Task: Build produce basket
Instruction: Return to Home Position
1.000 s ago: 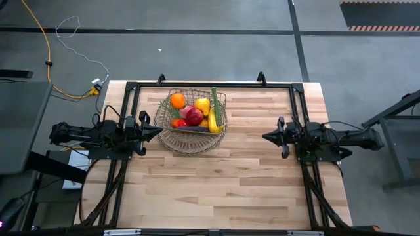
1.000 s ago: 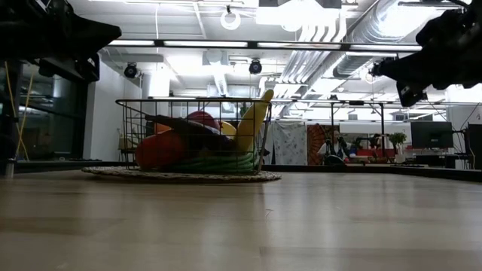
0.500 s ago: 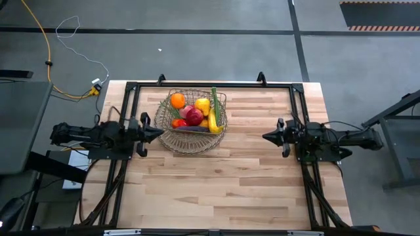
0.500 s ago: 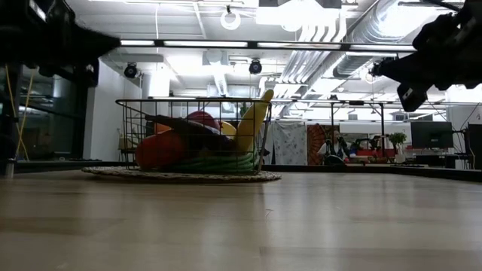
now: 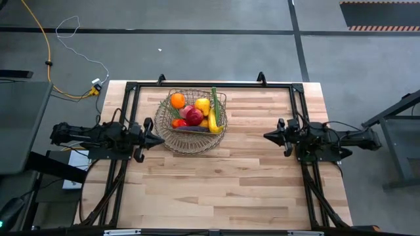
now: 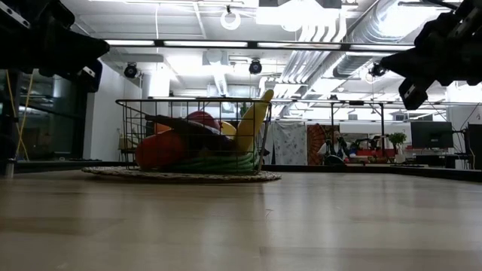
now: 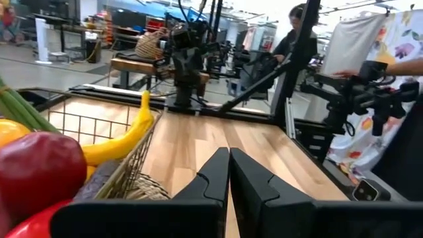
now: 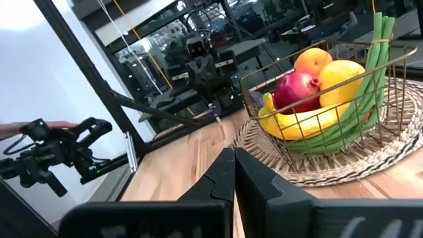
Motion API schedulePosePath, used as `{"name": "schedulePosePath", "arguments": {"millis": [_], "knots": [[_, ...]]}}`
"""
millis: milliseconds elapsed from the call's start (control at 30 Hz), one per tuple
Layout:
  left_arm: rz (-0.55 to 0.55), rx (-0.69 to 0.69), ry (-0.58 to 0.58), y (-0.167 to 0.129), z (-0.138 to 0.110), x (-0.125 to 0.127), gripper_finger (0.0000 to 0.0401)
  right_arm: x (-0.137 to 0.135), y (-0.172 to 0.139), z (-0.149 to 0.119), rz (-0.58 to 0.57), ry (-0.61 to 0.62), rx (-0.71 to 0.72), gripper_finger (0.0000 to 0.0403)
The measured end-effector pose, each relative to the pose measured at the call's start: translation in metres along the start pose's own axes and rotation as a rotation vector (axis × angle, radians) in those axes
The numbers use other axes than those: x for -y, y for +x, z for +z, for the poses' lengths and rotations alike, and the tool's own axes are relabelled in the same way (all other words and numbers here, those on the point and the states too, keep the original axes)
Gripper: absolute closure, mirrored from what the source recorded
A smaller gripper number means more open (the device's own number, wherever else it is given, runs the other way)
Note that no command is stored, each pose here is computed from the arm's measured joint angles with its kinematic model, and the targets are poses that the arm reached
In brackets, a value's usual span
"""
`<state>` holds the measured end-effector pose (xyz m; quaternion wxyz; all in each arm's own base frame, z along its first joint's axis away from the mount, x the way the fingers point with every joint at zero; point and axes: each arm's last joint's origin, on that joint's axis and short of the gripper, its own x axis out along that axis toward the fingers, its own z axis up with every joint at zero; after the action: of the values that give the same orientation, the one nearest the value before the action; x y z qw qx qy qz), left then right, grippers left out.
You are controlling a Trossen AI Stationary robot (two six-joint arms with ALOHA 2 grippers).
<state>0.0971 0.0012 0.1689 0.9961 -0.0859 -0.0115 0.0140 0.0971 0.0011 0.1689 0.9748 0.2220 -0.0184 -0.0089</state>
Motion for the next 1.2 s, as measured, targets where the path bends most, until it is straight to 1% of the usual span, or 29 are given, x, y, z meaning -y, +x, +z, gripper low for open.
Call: {"name": "schedulePosePath", "arguments": {"millis": [233, 1200], "knots": [[0.014, -0.005, 0.000, 0.0004, -0.0005, -0.0005, 0.0398, 0.0004, 0.0009, -0.0010, -0.006, -0.002, -0.013, 0.0402], [0.015, -0.004, 0.000, 0.0005, -0.0006, -0.0005, 0.0398, 0.0005, 0.0010, -0.0012, -0.006, -0.002, -0.013, 0.0402]]}}
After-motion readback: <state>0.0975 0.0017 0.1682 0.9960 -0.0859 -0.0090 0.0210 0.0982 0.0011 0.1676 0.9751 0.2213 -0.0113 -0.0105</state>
